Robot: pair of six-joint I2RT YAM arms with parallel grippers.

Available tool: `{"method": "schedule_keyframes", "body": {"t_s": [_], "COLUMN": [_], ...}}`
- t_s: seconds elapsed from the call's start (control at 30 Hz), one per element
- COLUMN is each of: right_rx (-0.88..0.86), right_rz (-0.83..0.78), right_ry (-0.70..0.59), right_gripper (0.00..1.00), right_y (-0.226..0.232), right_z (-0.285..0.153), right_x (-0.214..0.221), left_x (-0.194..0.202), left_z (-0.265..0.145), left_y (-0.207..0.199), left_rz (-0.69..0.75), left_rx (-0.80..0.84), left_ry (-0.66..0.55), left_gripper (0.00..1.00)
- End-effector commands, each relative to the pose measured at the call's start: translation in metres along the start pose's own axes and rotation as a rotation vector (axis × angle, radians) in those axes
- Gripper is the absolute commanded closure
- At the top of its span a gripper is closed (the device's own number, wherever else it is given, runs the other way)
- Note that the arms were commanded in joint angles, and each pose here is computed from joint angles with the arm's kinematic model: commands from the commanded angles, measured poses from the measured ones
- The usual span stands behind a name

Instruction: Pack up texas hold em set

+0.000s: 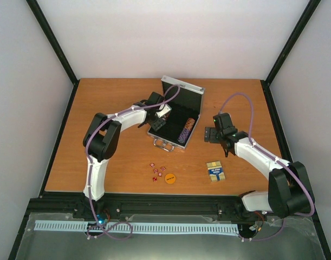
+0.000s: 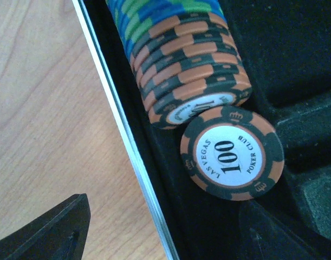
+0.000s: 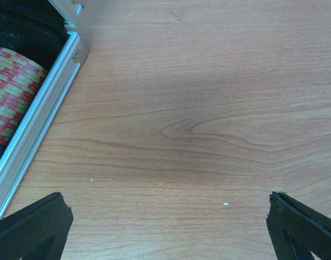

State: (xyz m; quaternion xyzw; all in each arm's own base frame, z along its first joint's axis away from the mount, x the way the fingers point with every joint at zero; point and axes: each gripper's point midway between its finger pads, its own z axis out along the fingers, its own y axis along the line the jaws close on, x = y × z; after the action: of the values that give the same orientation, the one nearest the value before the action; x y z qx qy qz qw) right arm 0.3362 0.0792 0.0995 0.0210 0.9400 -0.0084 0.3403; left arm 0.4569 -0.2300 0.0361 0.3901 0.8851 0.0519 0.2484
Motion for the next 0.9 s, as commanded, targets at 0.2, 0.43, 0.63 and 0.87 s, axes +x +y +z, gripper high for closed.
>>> {"method": "schedule_keyframes", "body": {"t_s": [0.2,0.43,0.63,0.87], "right_rx": [0.033,0.031,0.035,0.031], "right_rz": [0.009,0.011,0.010,0.012], "right_ry": [0.002,0.001,0.004,0.002], "right_gripper": [0.00,0.00,0.00,0.00], "right_y": [-0.010,-0.010,-0.011,-0.011], "right_z": [0.003,0.003,0.004,0.004], "right_x": [0.005,0.005,0.007,0.006], "left_x": [-0.014,-0.012,-0.013,-0.029], "left_z": [0.017,0.021,0.021,0.008], "left_y": [0.021,0.028,0.028,0.033], "left_rz": [-0.058,-0.074,-0.080,-0.093], "left_rx": [-0.105,-0.146,-0.144,-0.135], "left_ry": [-0.026,-0.010,-0.006,-0.039], "left_gripper": [0.22,0.21,0.17,0.12]}}
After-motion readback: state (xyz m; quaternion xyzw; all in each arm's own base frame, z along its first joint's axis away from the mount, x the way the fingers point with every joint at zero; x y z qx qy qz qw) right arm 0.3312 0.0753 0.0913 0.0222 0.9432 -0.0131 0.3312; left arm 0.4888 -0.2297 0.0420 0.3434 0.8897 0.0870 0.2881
